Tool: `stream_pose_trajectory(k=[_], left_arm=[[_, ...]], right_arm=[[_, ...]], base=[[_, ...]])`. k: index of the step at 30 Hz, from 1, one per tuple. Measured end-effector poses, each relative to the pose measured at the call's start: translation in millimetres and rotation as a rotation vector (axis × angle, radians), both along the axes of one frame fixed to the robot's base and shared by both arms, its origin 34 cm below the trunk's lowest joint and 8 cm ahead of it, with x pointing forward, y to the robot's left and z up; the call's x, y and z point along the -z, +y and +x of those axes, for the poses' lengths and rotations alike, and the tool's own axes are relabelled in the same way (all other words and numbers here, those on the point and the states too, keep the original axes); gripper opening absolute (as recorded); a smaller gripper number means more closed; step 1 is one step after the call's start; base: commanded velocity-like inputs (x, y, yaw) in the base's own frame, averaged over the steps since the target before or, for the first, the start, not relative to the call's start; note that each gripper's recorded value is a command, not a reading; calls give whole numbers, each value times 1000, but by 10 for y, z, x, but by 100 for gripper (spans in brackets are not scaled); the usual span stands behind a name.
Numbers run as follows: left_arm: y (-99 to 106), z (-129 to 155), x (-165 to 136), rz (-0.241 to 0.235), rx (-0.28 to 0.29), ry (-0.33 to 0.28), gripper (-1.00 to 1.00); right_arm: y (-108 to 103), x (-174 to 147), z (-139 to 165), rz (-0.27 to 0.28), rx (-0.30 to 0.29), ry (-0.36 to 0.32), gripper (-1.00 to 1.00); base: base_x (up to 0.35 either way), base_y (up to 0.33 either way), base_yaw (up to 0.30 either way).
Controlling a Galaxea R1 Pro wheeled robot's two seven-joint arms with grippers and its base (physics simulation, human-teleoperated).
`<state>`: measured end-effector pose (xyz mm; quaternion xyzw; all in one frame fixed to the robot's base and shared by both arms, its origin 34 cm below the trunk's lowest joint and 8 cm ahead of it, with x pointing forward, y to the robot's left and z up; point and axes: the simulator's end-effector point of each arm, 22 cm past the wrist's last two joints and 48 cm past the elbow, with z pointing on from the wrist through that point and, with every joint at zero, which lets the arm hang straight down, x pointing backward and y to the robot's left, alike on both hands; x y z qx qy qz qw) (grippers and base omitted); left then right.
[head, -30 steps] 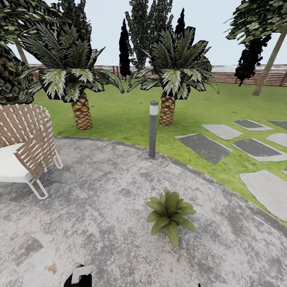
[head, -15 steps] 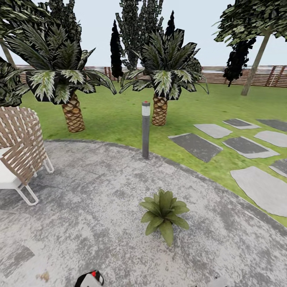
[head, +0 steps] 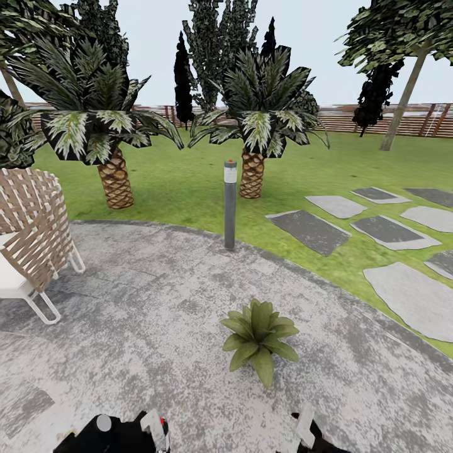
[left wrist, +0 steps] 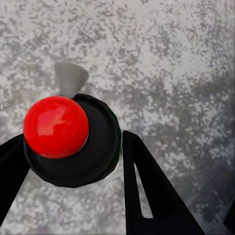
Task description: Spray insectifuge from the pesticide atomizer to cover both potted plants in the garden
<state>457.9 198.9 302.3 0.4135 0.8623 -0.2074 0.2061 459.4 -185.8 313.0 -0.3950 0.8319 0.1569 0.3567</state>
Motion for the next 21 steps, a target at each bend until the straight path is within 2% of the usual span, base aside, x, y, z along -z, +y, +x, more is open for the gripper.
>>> stream_pose_trajectory(k=[5,13,17,21], left_arm=[[-210,27,-40,-18,38,-15,-100],[91,41,-39,12,37,-6,-100],[178,162,-108,27,55,-19,-100],[114,325,-205,27,75,-33,-100]], right_arm=[[204,-110,159,25,-38,-24,100],[-171,-51,162,-19,25,-27,100],[-307,-54,173,-51,4,-35,100],[-242,-92,189,-50,-33,-42,100]], base=[[0,0,0],[0,0,0],[0,0,0],[0,0,0]])
